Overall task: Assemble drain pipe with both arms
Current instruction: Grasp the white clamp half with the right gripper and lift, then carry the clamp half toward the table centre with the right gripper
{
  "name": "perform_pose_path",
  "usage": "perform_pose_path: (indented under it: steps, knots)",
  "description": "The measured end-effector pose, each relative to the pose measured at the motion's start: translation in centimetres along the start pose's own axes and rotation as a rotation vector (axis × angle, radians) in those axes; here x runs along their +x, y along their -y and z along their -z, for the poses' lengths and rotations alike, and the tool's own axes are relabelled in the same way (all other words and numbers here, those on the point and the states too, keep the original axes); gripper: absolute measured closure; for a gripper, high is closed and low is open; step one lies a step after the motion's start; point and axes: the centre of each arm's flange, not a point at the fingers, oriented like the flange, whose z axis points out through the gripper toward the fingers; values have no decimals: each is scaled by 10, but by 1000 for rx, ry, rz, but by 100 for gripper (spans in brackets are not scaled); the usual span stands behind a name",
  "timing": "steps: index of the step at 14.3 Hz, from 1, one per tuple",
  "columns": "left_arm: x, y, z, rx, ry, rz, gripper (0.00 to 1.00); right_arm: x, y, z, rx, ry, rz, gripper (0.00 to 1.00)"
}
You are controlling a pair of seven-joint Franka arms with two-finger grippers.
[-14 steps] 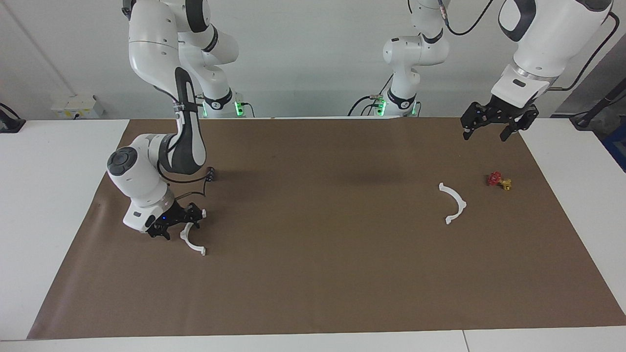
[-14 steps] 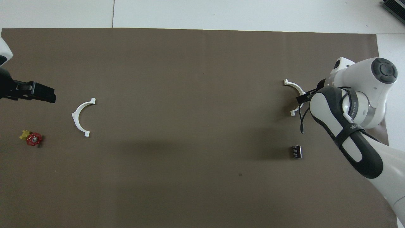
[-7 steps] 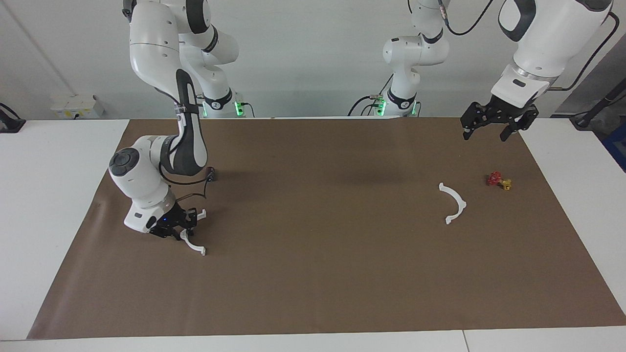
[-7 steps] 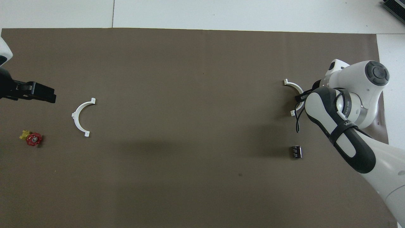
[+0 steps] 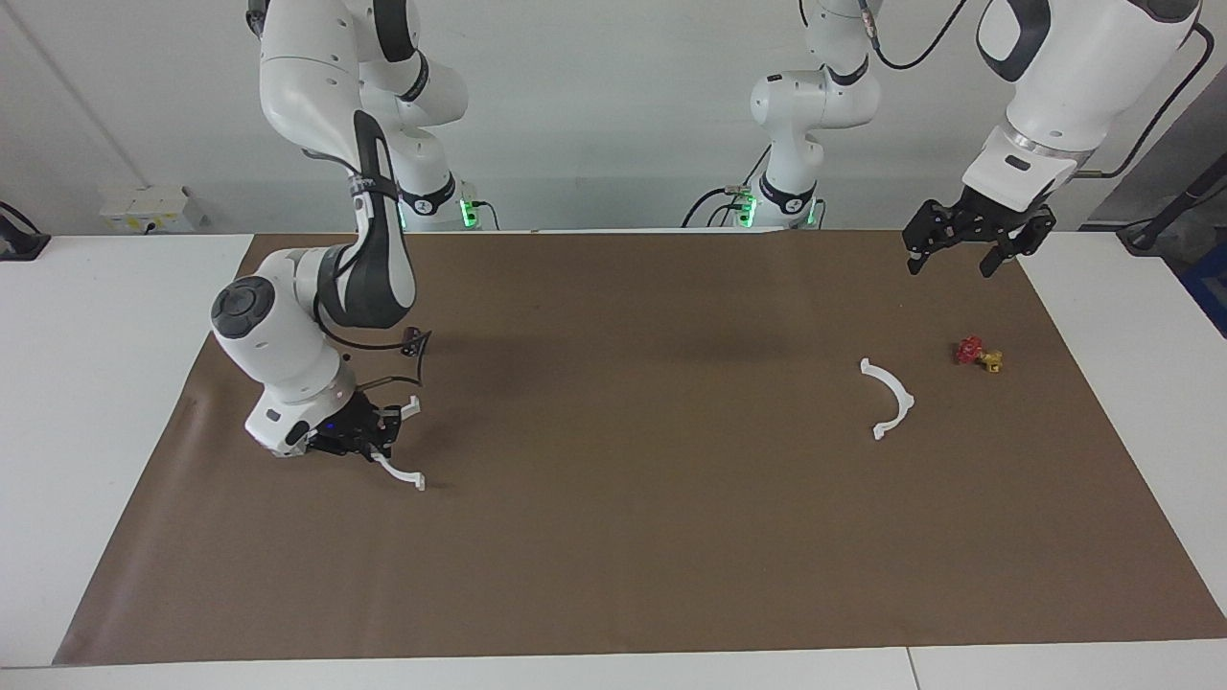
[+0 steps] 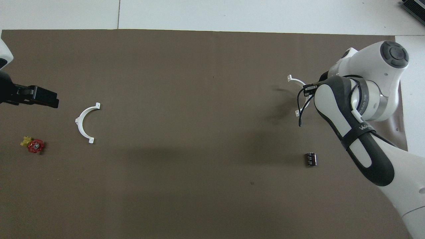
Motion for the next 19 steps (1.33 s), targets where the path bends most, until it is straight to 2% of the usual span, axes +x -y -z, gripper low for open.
perform_pose_path:
  steps: [4,8,14,19]
  knots:
    - [0,0,0,0,0,0,0,-5,136,0,-24,-3,-123,79]
    - [0,0,0,0,0,0,0,-30,231,-38,-42,39,-133,79]
    - [0,0,0,0,0,0,0,-42,291,-78,-49,-22,-87,79]
    - [0,0,0,0,0,0,0,-45,294,-82,-58,-23,-106,79]
